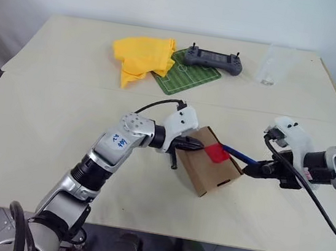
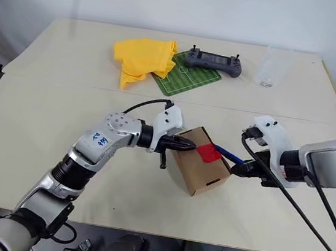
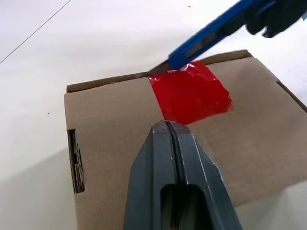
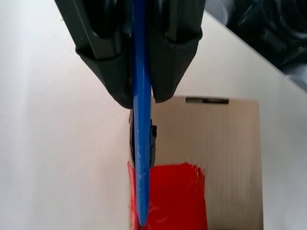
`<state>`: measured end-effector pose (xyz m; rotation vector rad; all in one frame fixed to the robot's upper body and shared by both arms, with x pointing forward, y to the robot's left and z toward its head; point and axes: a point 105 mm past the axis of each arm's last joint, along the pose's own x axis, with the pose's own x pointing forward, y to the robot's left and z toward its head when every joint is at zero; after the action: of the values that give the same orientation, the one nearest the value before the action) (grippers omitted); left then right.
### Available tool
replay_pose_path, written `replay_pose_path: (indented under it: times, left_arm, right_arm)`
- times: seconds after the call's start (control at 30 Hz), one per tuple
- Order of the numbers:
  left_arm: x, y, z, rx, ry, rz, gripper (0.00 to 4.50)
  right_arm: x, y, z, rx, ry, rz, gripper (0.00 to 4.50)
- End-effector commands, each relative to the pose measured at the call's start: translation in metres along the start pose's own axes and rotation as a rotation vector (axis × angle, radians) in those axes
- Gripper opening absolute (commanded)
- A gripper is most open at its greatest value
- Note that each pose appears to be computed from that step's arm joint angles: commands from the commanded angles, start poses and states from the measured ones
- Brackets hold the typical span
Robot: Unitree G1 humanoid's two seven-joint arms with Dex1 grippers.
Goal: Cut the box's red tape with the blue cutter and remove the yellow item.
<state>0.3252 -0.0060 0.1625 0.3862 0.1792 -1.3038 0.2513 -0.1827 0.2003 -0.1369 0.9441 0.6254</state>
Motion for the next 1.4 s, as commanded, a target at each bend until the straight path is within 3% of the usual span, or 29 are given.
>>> replay_pose_path:
  times: [0.03,0.4,0.83,0.97,1.07,1.2,1.4]
  left_arm:
    - [0.005,0.001,-0.013,-0.034,0.058,0.022,0.00]
    - [0.009,-0.010,-0.020,-0.048,0.104,-0.026,0.00]
    - [0.010,-0.015,-0.022,-0.045,0.113,-0.041,0.00]
    - [0.007,-0.013,-0.021,-0.039,0.103,-0.038,0.00]
    - [-0.002,-0.006,-0.012,-0.020,0.039,-0.035,0.00]
    - [-0.020,0.001,-0.001,0.006,-0.053,-0.045,0.00]
    - [-0.056,0.010,0.007,0.033,-0.132,-0.095,0.00]
  right_arm:
    - [-0.006,0.011,-0.010,-0.014,0.070,0.076,0.16]
    - [-0.014,0.019,-0.026,-0.002,0.138,0.143,0.16]
    - [-0.048,0.026,-0.047,0.048,0.185,0.134,0.16]
    - [-0.057,0.027,-0.034,0.042,0.118,0.141,0.16]
    - [-0.069,0.018,-0.006,0.011,-0.036,0.088,0.16]
    - [-0.074,0.007,0.011,0.012,-0.159,0.068,0.16]
    - [-0.066,-0.014,0.002,-0.015,-0.475,0.058,0.16]
